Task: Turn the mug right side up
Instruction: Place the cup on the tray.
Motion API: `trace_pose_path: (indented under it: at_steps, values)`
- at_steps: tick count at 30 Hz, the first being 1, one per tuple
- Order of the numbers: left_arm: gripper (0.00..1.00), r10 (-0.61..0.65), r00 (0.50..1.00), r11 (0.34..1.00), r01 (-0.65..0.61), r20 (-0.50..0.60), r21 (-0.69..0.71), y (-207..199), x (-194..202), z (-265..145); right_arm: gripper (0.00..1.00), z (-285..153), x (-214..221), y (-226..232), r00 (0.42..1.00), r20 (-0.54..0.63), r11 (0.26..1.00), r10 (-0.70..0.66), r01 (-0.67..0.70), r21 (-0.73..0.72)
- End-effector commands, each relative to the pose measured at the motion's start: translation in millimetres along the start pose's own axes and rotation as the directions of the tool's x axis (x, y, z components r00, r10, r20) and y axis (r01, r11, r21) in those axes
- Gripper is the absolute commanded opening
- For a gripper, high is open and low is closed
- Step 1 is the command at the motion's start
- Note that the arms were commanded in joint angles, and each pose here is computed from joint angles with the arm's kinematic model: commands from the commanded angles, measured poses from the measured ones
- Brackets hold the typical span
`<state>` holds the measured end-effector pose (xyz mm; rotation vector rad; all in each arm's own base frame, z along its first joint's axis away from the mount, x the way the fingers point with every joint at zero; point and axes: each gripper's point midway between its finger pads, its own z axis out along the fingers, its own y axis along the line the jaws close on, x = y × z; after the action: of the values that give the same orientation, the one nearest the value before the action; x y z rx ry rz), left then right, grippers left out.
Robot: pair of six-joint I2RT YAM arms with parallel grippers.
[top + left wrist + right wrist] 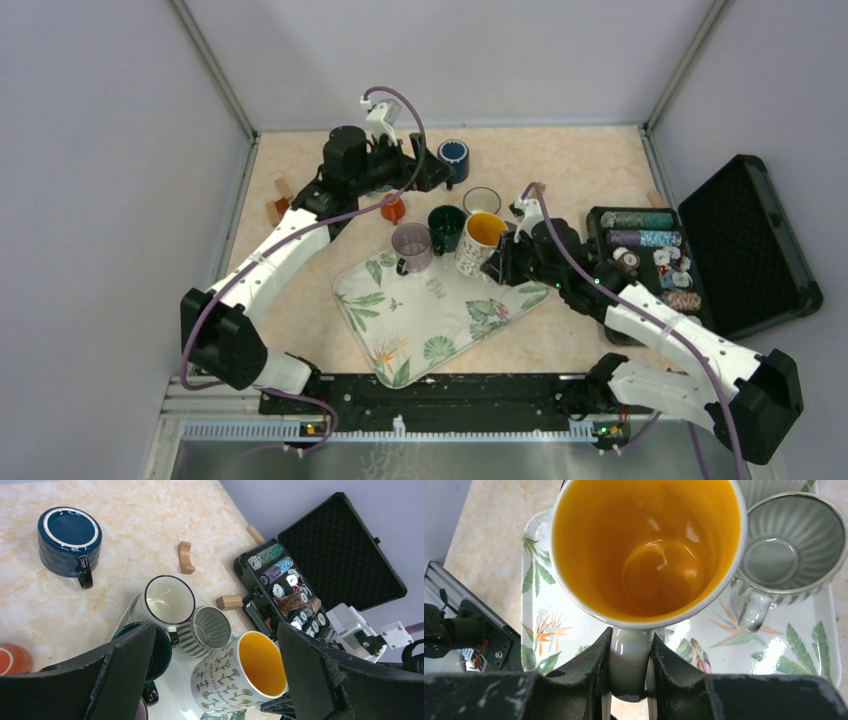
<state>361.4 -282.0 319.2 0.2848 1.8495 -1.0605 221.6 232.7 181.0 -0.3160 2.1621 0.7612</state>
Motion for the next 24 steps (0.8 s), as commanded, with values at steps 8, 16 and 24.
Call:
trace_pose_path:
  at_steps: [8,16,24]
  values:
    - [0.98,0.032,0.999,0.999,-0.032,0.025,-0.015,1,-6,-9,0.00,23,-30,24,0.977,0.196,0.995,-0.083,0.094,-0.043]
    - [0.98,0.038,0.999,0.999,-0.037,0.020,-0.031,6,-4,-9,0.00,39,-13,17,0.973,0.200,0.993,-0.115,0.119,-0.009]
    - [0.98,0.043,0.999,0.998,-0.042,0.018,-0.045,11,-4,-11,0.00,49,1,7,0.970,0.197,0.989,-0.144,0.140,0.038]
